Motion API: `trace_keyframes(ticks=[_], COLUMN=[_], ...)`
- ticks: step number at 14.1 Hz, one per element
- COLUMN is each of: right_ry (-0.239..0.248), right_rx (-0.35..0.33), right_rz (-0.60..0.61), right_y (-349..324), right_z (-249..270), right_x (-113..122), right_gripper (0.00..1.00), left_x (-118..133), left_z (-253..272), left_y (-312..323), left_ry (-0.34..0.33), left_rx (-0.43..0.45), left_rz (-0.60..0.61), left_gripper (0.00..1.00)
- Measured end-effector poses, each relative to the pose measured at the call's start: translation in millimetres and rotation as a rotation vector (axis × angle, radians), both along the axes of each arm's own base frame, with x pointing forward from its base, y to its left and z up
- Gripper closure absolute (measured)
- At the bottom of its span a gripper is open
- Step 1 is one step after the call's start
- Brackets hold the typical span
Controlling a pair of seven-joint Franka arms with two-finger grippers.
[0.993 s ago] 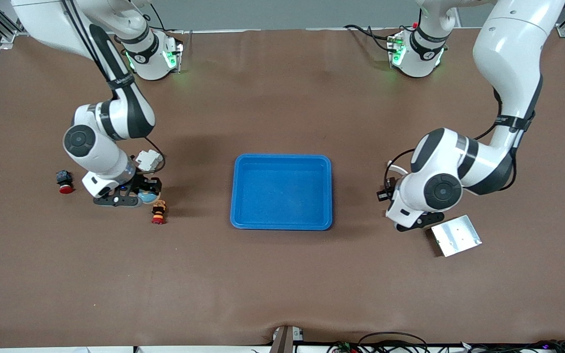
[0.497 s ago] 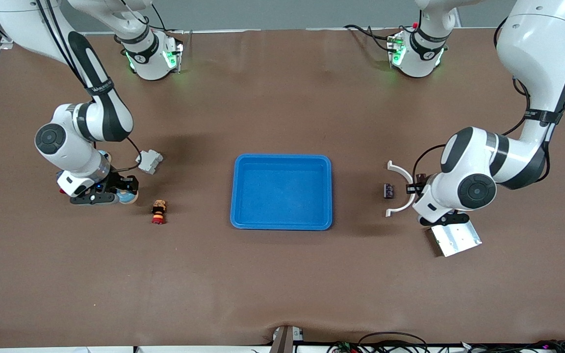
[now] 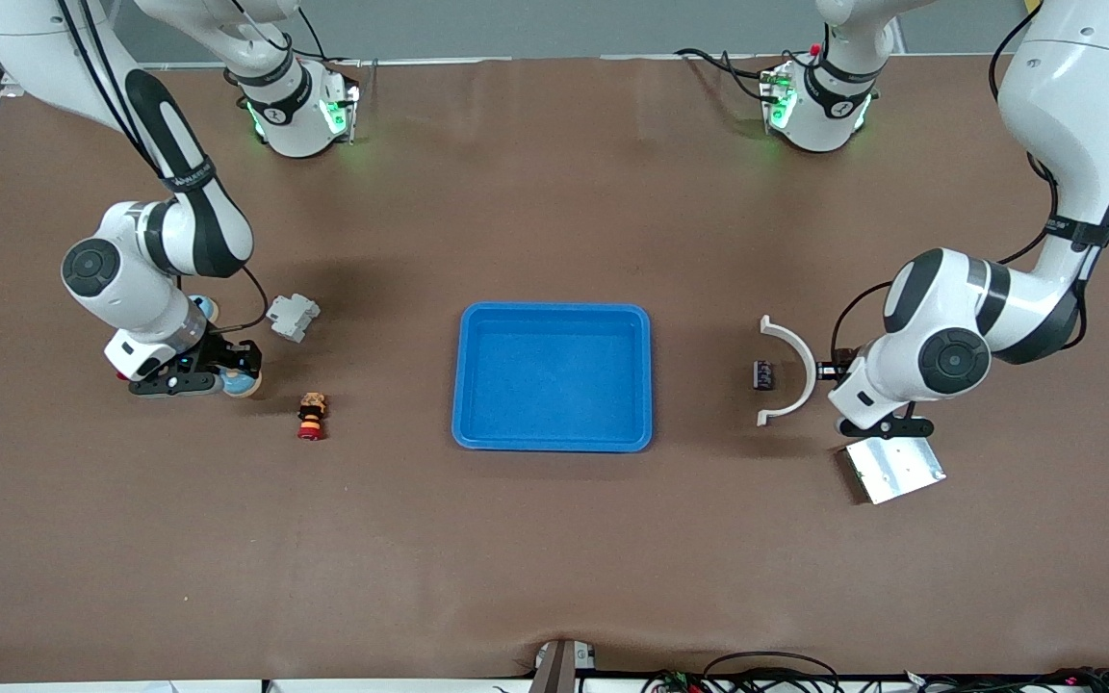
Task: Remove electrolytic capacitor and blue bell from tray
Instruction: 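Carry the bell toward the breaker while the left gripper carries capacitor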
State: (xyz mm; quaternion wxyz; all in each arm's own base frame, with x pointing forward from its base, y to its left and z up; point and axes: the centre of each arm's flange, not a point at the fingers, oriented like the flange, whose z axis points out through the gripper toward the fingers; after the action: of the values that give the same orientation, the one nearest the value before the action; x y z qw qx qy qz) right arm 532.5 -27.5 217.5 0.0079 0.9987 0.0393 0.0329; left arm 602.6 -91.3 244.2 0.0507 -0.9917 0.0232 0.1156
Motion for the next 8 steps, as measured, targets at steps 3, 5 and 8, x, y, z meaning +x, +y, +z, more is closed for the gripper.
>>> trace_keyframes(ticks=[3,5,8], right_ry=[0.015,0.026,0.037], right_rx=[0.03,0.066,0.085], right_rz=[0.006,0.019,0.026], right_y=[-19,-26,-31], right_z=[-11,-21,-33], right_x=[-6,-10,-13], right_gripper=[0.37,0.37,0.37], left_x=[-6,-11,-17], left_z=[-14,-22,-32], left_y=[-1,3,10], left_ry=[-0.045,-0.064,-0.09], left_rx=[-0.009,0.001,0.008], left_rz=[-0.036,-0.061,-0.09], left_gripper=[0.68,0.68,0.68])
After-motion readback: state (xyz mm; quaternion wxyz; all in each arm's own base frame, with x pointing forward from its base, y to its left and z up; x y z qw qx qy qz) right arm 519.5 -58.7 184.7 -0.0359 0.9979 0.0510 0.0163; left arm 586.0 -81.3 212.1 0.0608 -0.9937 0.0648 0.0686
